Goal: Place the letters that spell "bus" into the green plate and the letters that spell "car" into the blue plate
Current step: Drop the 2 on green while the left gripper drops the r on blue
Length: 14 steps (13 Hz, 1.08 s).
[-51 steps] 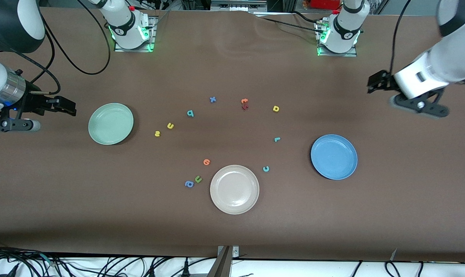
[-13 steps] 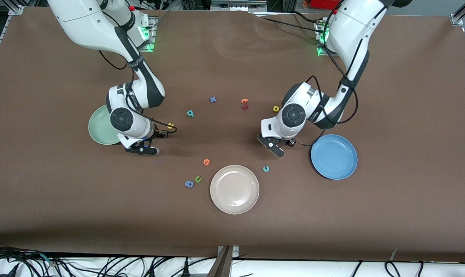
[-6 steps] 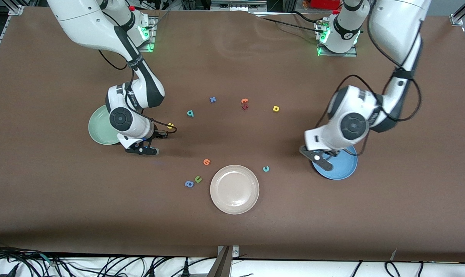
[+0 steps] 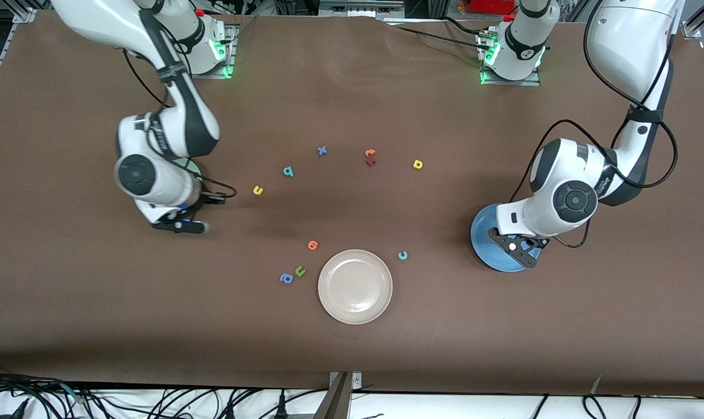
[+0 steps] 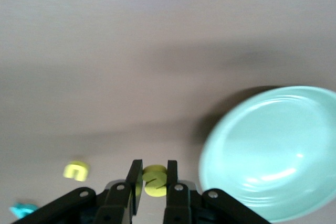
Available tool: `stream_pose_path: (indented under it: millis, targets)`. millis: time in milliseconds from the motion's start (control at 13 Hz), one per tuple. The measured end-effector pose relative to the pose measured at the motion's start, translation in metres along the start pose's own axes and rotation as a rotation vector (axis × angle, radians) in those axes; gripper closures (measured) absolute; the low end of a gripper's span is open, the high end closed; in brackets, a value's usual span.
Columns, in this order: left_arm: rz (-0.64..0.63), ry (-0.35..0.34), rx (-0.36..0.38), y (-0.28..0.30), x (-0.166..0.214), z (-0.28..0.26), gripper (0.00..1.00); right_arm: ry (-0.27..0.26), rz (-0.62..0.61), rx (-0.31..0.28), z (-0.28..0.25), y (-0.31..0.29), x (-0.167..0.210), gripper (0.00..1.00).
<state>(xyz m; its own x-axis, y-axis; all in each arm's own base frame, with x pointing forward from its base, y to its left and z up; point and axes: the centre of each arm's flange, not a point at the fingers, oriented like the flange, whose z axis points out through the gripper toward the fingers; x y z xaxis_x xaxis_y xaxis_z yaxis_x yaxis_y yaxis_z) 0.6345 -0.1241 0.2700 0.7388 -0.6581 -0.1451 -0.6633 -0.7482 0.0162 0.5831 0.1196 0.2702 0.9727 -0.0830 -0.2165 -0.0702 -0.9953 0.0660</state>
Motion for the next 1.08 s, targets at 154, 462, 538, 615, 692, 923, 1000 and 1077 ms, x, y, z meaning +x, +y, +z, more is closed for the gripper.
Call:
stream_pose_path:
  millis: [154, 462, 538, 615, 692, 923, 1000, 1077]
  targets:
    - [0.014, -0.003, -0.003, 0.009, 0.005, -0.003, 0.26, -0.023, -0.049, -0.017, 0.007, 0.054, 0.008, 0.78]
    - [-0.064, -0.050, -0.044, 0.050, 0.017, -0.004, 0.00, -0.083, -0.117, -0.041, 0.044, 0.129, 0.009, 0.78]
    - [-0.112, -0.058, -0.052, 0.063, 0.021, -0.002, 0.00, -0.086, -0.134, -0.045, 0.054, 0.142, 0.011, 0.78]
    - [-0.157, -0.073, -0.061, 0.077, 0.022, 0.003, 0.00, -0.088, -0.141, -0.047, 0.064, 0.153, 0.012, 0.78]
    - [-0.198, -0.092, -0.069, 0.091, 0.022, 0.010, 0.00, -0.090, -0.145, -0.049, 0.073, 0.159, 0.012, 0.78]
    - [-0.310, -0.152, -0.080, 0.127, 0.011, 0.038, 0.00, -0.099, -0.148, -0.055, 0.090, 0.160, 0.009, 0.76]
    - [-0.349, -0.148, -0.077, 0.140, 0.007, 0.046, 0.00, -0.097, -0.149, -0.055, 0.090, 0.159, 0.009, 0.74]
    - [-0.385, -0.127, -0.075, 0.153, 0.003, 0.054, 0.00, -0.094, -0.150, -0.055, 0.088, 0.159, 0.010, 0.67]
